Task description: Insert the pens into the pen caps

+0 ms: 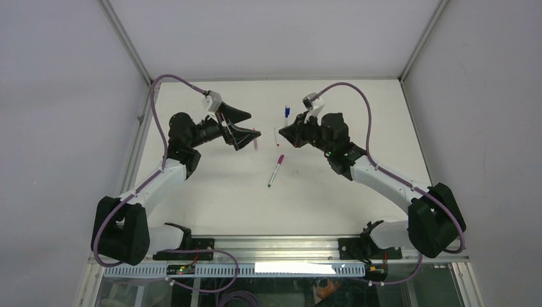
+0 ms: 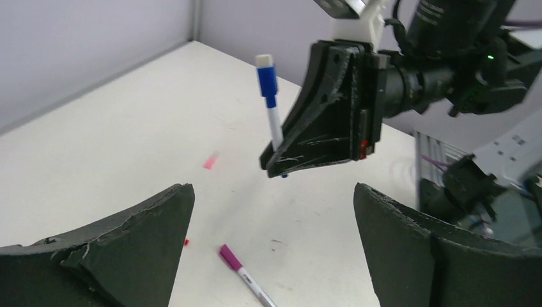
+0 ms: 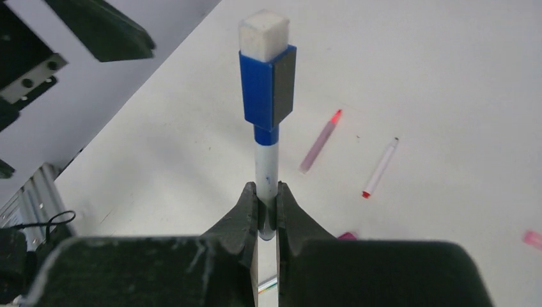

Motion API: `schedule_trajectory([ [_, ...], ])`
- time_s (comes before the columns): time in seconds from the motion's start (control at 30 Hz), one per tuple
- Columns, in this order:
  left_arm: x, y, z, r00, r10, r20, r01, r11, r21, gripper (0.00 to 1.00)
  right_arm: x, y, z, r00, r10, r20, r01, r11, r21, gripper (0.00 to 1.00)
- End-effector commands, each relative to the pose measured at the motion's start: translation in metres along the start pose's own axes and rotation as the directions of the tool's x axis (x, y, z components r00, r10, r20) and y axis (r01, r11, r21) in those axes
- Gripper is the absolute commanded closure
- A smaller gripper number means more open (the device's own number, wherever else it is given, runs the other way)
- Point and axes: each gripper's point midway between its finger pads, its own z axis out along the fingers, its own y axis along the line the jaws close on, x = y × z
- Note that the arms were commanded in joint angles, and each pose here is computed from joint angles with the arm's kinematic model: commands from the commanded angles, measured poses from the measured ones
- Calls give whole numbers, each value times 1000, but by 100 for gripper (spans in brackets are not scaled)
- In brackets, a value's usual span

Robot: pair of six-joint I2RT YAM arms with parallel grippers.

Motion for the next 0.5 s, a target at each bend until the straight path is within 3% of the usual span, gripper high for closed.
schedule_trajectory([
  [0.0,2,43,-10,1000,11,-10,-13,969,-246,1,10,-38,-15,995,96,-8,-92,967,240,100],
  [0.17,39,103,-21,983,-90,-162,-4,865,-501,4,81,-78,-39,927,296,-229,-139,841,523,100],
  [0.3,61,133,-30,960,-141,-240,-45,772,-634,12,119,-82,-49,846,408,-343,-138,789,598,100],
  [0.37,72,142,-28,940,-153,-304,-98,734,-672,20,137,-84,-55,809,443,-387,-124,772,624,100],
  [0.47,90,153,-30,903,-191,-386,-164,677,-717,41,156,-90,-61,778,462,-425,-94,755,649,100],
])
